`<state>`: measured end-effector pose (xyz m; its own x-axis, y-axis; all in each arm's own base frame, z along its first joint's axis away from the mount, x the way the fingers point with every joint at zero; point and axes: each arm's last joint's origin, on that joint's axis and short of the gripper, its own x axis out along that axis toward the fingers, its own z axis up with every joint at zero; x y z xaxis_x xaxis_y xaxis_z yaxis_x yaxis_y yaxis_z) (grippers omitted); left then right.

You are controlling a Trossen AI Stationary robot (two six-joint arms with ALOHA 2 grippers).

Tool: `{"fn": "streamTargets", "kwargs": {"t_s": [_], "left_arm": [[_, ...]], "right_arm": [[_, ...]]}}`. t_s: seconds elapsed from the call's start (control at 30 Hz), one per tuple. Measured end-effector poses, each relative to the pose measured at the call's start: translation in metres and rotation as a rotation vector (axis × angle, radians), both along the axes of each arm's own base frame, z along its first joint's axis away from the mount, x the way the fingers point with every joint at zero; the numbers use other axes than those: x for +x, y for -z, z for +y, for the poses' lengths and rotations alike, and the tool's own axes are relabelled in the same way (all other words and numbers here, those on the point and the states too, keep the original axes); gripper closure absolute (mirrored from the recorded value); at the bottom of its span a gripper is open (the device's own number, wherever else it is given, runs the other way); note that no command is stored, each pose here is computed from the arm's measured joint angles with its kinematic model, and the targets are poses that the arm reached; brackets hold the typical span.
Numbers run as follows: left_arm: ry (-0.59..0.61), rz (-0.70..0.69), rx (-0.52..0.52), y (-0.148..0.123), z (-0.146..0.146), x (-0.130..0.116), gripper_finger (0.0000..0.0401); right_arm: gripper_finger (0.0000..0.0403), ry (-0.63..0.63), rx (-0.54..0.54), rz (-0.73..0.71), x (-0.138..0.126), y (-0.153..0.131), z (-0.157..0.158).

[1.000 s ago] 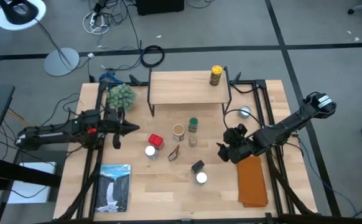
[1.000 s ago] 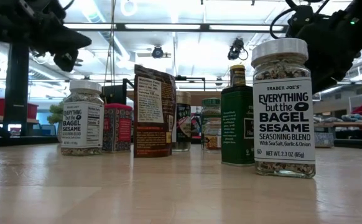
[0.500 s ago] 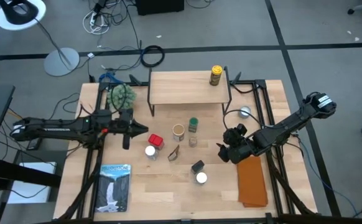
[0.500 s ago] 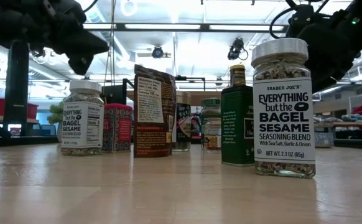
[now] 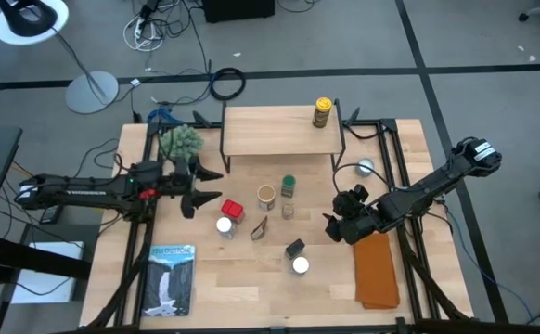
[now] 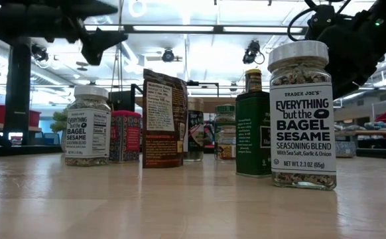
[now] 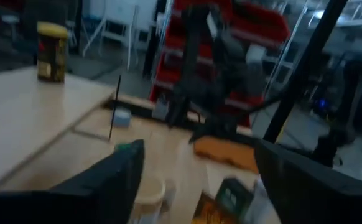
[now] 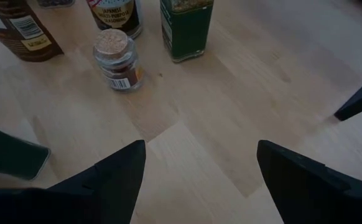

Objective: Shelf spices
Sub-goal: Put the top white seasoning bottle on the shelf

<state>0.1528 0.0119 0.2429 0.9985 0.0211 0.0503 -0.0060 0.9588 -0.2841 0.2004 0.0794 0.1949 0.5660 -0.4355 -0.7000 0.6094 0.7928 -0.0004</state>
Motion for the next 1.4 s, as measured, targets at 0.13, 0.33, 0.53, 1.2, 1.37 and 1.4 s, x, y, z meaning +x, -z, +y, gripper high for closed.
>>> {"fn": "streamTargets", "kwargs": {"t_s": [0.13,0.33,0.53,1.2,1.37,1.4], "left_arm": [[-0.031,-0.092,-0.002,-0.009,0.001,-0.001,0.0049],[-0.031,-0.191,0.003,-0.018,0.001,-0.003,0.0043],[-0.042,-0.331,0.023,-0.031,0.001,-0.007,0.0043],[-0.035,0.462,0.118,-0.101,-0.013,0.012,0.0051],[-0.023,0.696,0.068,-0.088,-0.025,0.031,0.0056],[-0.01,0.723,0.065,-0.084,-0.028,0.035,0.0057]], "right_arm": [[0.0096,-0.001,-0.001,0.001,0.0,0.0,0.0],[0.0096,0.002,-0.015,-0.003,0.0,0.0,-0.001],[0.0096,0.004,-0.012,-0.01,0.001,-0.001,0.0],[0.0096,-0.004,-0.018,-0.008,0.001,-0.001,0.0],[0.0096,-0.01,-0.023,-0.003,0.001,-0.001,0.0],[0.0096,-0.01,-0.024,-0.004,0.001,-0.001,0.0]]}}
